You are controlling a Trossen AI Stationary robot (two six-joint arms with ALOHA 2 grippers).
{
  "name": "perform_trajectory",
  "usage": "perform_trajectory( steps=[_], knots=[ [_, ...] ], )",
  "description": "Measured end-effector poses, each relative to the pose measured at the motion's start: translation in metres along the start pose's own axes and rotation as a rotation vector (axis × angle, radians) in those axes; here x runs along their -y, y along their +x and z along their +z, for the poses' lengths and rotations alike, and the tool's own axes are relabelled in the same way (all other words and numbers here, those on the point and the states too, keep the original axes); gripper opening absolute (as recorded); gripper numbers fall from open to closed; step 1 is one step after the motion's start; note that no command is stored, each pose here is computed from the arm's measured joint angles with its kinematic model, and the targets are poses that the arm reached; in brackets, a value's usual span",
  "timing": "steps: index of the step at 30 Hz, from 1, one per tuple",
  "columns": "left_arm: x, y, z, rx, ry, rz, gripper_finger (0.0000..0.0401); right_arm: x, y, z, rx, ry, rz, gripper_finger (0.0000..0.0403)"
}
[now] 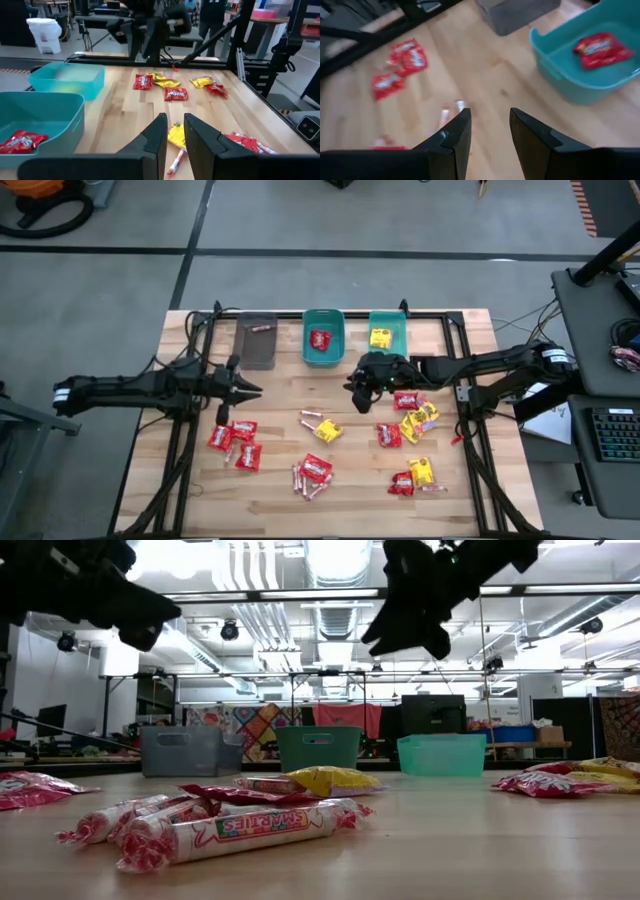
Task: Sort candy
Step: Put the middle right red candy on the dark green bin
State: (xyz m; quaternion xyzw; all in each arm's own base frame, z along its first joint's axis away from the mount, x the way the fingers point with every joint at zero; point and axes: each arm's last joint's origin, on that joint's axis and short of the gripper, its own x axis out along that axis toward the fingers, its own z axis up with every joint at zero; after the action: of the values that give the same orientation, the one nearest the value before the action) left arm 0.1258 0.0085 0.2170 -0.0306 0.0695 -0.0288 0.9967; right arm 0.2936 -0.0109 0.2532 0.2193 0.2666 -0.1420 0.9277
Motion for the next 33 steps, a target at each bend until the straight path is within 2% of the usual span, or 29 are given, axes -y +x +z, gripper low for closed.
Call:
perform_trajectory(
  steps=[4,10,12,16,21,28,33],
  knots=[
    [0.0,0.001,-0.003,-0.01,-0.022,0.0,0.0048,-0.008,0.0,0.003,-0.086,0.097,0.066,0.0128],
    [0.0,0.001,-0.003,-0.007,-0.023,0.0,0.0048,-0.02,0.013,-0.013,-0.324,0.267,0.146,0.0128],
    [0.0,0.001,-0.003,-0.004,-0.022,0.0,0.0048,-0.022,0.018,-0.024,-0.437,0.327,0.105,0.0128],
    [0.0,0.001,0.001,0.033,-0.015,-0.002,0.0048,-0.028,0.018,-0.041,-0.64,0.418,-0.066,0.0128],
    [0.0,0.001,0.003,0.06,-0.005,-0.003,0.0048,-0.046,0.012,-0.048,-0.813,0.441,-0.263,0.0128],
    [0.0,0.001,0.003,0.058,-0.005,-0.003,0.0048,-0.067,0.016,-0.062,-0.928,0.387,-0.385,0.0131],
    [0.0,0.001,0.003,0.058,0.0,-0.003,0.0048,-0.075,0.017,-0.073,-0.997,0.435,-0.399,0.0162]
  ],
)
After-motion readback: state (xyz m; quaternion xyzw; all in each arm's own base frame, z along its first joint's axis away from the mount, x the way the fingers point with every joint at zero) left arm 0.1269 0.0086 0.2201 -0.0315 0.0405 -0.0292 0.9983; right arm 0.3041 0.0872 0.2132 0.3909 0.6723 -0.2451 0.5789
